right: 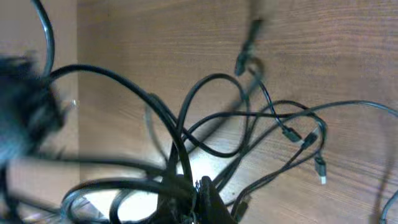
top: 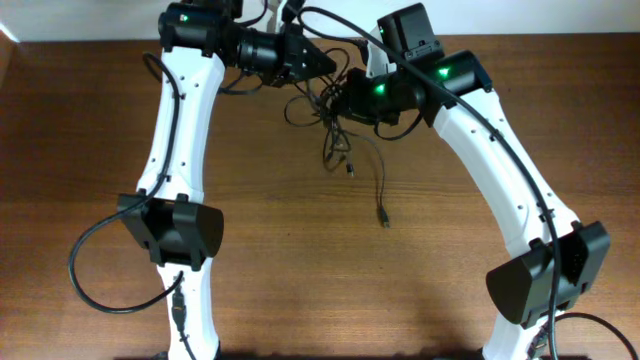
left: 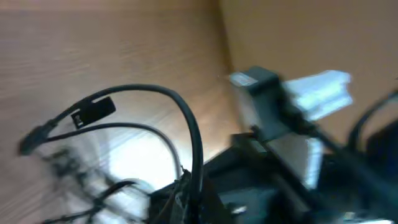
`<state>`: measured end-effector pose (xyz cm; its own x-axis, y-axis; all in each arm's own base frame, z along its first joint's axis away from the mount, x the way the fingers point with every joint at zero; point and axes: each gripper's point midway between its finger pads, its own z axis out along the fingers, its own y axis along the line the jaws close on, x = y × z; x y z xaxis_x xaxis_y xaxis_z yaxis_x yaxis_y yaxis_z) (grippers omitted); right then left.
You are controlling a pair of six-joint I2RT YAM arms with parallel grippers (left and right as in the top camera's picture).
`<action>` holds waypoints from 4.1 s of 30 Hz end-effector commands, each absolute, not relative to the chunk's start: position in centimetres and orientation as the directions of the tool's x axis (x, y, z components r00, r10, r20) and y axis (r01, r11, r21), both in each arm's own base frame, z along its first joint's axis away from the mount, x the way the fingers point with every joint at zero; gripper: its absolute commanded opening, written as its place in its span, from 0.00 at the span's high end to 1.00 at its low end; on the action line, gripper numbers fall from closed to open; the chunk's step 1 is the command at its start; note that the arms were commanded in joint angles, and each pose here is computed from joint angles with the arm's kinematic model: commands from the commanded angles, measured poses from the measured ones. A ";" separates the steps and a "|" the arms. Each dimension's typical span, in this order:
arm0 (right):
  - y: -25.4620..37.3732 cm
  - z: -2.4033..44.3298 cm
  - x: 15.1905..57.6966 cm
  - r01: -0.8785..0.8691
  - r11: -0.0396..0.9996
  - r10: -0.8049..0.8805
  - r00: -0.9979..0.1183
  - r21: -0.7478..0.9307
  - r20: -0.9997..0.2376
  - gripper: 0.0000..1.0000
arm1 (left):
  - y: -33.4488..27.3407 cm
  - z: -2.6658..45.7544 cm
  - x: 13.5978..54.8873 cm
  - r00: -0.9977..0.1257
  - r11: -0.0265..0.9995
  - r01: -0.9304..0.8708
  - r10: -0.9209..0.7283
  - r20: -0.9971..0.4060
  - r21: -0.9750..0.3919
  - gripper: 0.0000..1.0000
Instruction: Untangle cables
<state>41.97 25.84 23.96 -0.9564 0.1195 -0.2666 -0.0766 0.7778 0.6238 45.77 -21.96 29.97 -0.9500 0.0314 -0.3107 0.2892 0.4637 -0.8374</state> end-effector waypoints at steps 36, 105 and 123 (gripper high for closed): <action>22.1 25.8 41.0 -0.070 0.673 0.096 -0.979 0.736 -0.181 0.96 | -30.9 24.1 36.8 -0.714 0.309 0.673 0.509 -0.481 -0.672 0.41; 11.8 27.1 41.6 -0.363 0.596 -0.031 -0.902 0.717 -0.431 0.60 | -26.4 41.3 39.4 -0.749 -0.143 0.625 0.168 -0.641 -0.767 1.00; 17.6 32.1 41.8 -0.473 0.336 -0.015 -0.868 0.815 -0.497 0.54 | -26.7 41.3 39.3 -0.847 -0.110 0.482 0.195 -0.494 -0.869 1.00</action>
